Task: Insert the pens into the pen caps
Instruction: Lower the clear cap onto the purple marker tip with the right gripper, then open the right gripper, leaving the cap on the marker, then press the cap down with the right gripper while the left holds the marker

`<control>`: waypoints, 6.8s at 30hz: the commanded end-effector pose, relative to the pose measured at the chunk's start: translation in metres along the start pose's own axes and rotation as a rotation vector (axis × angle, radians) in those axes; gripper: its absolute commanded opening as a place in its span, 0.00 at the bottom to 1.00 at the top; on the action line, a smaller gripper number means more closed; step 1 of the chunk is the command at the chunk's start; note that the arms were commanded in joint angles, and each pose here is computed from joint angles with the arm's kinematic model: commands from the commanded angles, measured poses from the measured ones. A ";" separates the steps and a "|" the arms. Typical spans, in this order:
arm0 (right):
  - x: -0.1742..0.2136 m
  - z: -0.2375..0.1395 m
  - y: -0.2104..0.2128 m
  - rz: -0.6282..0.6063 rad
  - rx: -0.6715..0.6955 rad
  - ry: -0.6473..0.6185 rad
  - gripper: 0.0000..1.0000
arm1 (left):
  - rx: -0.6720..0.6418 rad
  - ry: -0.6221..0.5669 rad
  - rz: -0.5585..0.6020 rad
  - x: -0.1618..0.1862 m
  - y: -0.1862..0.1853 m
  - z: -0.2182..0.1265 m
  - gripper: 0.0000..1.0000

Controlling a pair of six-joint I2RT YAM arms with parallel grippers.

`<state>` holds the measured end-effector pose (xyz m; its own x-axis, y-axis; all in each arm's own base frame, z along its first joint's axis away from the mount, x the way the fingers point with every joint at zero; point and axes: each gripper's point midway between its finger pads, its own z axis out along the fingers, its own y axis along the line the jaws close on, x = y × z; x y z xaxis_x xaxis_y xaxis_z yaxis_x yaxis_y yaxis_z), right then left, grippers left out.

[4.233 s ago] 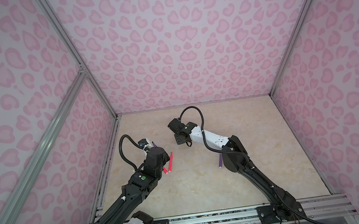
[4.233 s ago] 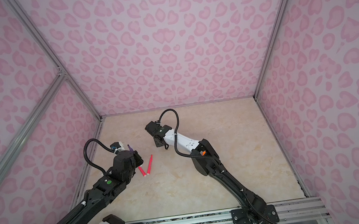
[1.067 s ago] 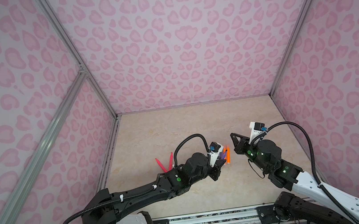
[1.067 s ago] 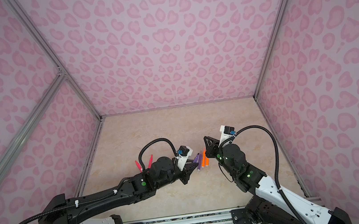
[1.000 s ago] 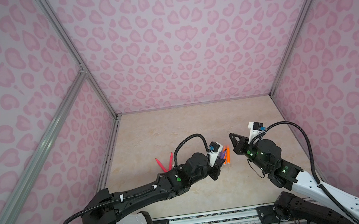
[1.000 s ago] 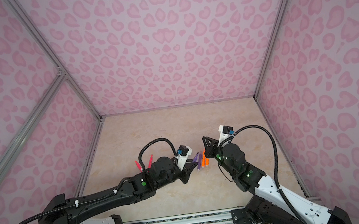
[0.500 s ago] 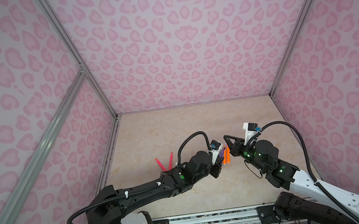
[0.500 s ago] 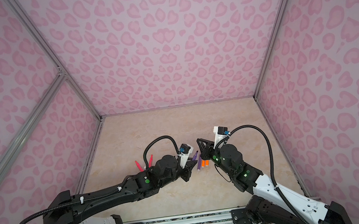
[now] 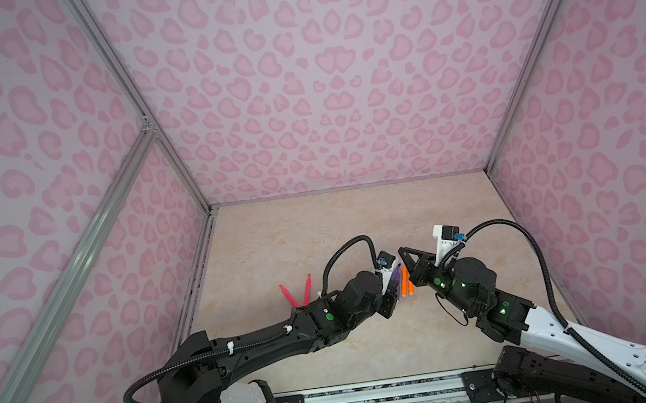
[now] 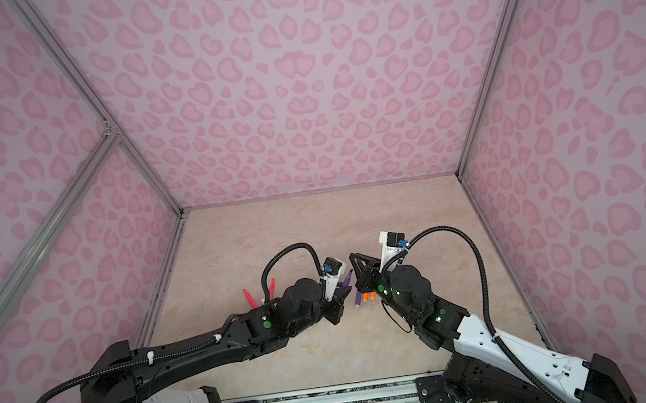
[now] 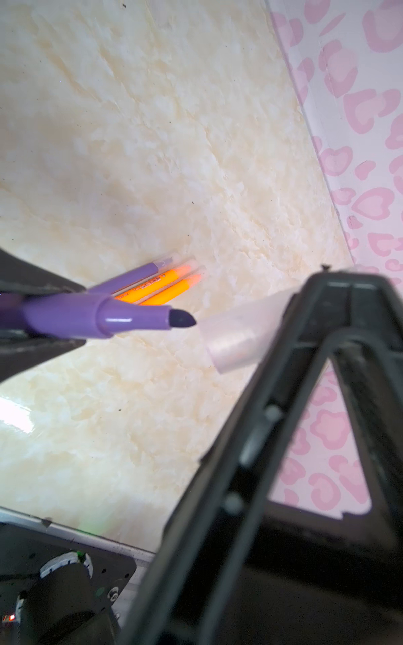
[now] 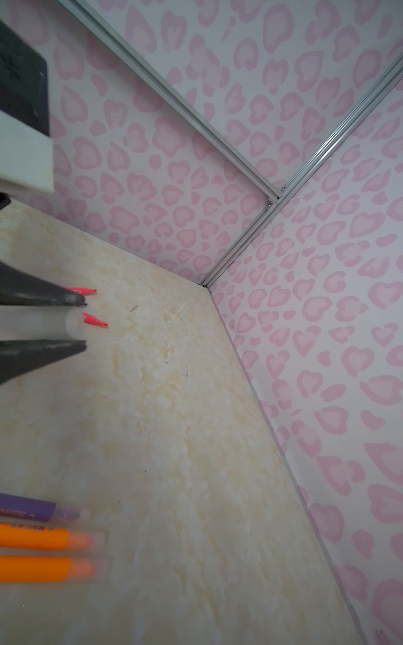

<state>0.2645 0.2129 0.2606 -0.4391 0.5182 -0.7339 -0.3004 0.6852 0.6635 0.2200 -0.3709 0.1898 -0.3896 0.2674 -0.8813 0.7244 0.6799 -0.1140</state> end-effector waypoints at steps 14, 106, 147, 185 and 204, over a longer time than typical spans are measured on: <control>0.001 0.012 0.001 0.004 0.006 -0.023 0.00 | -0.022 -0.034 -0.015 -0.011 0.003 -0.004 0.04; 0.024 0.009 0.030 -0.028 -0.026 -0.067 0.62 | 0.090 -0.118 -0.190 -0.029 0.033 -0.028 0.04; 0.013 0.030 0.024 -0.078 -0.052 0.048 0.24 | 0.127 -0.085 -0.100 -0.026 0.004 -0.019 0.04; 0.076 0.040 0.101 -0.119 -0.342 0.226 0.00 | 0.213 -0.274 -0.392 -0.053 0.072 -0.072 0.04; 0.122 0.051 0.070 -0.139 0.033 0.293 0.00 | -0.124 -0.261 -0.342 -0.043 0.126 -0.076 0.04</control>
<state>0.2620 0.3395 0.2558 -0.4834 0.3967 -0.7803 -0.3522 0.7280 0.5882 0.2228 -0.2810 0.2092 -0.5810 0.0726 -0.8107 0.6940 0.5646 -0.4468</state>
